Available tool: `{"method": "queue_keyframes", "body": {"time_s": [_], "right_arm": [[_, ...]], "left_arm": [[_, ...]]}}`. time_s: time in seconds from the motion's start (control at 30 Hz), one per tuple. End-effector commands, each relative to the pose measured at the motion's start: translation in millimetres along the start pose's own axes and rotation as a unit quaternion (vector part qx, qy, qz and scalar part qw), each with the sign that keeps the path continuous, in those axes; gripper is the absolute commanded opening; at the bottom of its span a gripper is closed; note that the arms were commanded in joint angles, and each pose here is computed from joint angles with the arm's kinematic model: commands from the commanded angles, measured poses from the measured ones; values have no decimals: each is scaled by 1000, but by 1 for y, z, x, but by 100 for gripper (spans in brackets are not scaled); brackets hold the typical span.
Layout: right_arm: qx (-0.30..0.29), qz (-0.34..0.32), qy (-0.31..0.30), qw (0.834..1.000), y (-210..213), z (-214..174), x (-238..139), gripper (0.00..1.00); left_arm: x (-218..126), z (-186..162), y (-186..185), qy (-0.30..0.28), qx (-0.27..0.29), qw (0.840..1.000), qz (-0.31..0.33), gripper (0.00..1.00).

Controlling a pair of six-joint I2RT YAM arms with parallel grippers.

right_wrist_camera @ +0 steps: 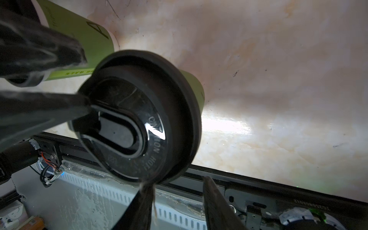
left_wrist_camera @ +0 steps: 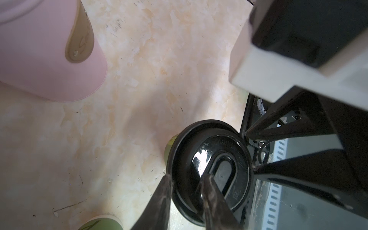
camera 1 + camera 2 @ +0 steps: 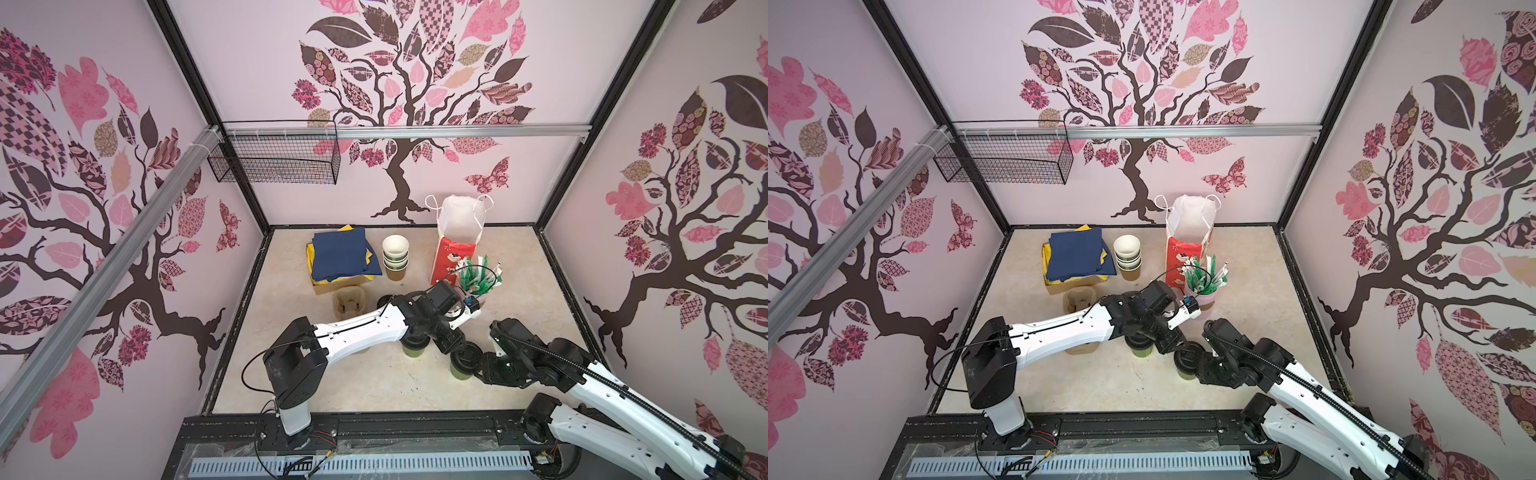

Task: Pack the takeout coffee
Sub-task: 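Lower both grippers onto the black lids of the two green cups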

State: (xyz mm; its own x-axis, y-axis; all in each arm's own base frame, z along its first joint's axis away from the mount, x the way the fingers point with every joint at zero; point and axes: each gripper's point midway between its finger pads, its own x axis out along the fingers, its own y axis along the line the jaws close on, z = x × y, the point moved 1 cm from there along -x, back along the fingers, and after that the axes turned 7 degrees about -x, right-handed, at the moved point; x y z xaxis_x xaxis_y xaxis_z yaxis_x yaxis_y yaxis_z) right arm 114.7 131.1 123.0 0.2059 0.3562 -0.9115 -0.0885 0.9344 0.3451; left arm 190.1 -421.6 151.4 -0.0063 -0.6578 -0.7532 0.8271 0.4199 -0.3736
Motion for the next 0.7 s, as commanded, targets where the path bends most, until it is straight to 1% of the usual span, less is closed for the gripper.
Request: {"method": "queue_keyframes", "body": {"time_s": [0.0, 0.17, 0.23, 0.37, 0.47, 0.53, 0.67], "right_arm": [[73, -59, 31, 995, -23, -14, 10, 45], [73, -71, 35, 994, -25, -13, 11, 45], [68, -63, 30, 995, -21, -10, 7, 45], [53, -13, -26, 998, 1, 12, -19, 46], [54, -1, -60, 997, 7, 23, -36, 45], [54, 0, -69, 996, 9, 28, -39, 44], [45, -2, -63, 997, 14, 33, -32, 43]], "left_arm": [[1, 6, -2, 3, 12, 1000, -6, 30], [3, 1, 0, 12, 15, 1000, -2, 27], [3, 0, 0, 12, 16, 1000, -2, 27], [2, 2, 0, 11, 18, 1000, -2, 25], [1, 4, -1, 7, 20, 1000, -3, 25], [1, 6, -1, 5, 21, 1000, -4, 24], [0, 8, -2, 3, 18, 1000, -6, 23]]}}
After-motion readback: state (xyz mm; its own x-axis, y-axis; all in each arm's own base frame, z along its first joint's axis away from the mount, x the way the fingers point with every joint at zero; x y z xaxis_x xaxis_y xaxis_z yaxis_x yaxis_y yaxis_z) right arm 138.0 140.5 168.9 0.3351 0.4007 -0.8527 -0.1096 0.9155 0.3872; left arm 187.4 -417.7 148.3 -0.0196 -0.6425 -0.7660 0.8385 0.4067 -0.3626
